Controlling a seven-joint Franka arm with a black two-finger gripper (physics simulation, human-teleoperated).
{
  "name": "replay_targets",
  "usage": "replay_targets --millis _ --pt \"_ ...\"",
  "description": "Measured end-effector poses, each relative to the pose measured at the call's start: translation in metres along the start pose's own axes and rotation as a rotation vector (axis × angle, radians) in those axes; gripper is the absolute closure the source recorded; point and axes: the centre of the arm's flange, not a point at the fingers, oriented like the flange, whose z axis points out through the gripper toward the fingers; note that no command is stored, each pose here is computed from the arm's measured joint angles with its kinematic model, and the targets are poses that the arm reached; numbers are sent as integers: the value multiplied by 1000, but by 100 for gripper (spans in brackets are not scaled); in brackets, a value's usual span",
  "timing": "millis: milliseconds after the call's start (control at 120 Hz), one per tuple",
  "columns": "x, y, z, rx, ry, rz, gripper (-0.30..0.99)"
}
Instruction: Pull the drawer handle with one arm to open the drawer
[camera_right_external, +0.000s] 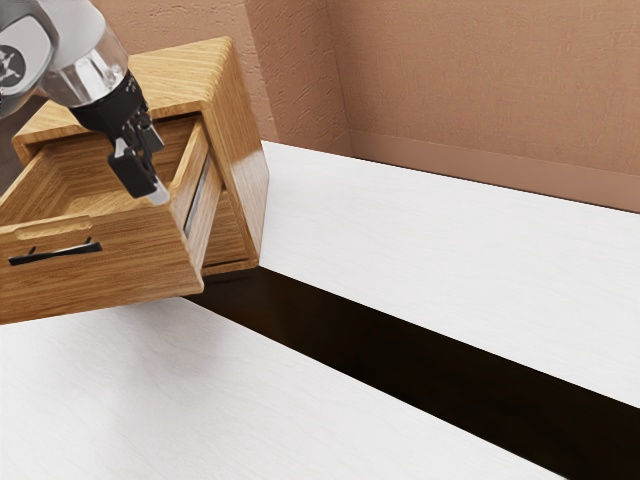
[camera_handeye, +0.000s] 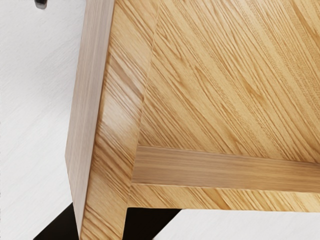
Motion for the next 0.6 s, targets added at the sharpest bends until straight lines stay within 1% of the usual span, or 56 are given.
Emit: replay_targets --millis 150,300,367,417,475,500,517,567,583,600 --pt "-9 -6 4 14 5 15 0" --pt "-27 -29 -9 16 -22 69 0" --pt "-38 -62 -36 11 -65 134 0" --pt "-47 -99 -60 28 -93 208 0" --pt "-36 -137 -86 36 -111 265 0" --pt "-29 -143 -91 21 -92 263 0" --pt "-30 -150 -92 -9 -52 266 0" --pt "-48 -193 -77 -165 182 313 0" --pt "-52 -206 -74 -210 240 330 0" --pt "-55 -220 -76 -254 282 350 0"
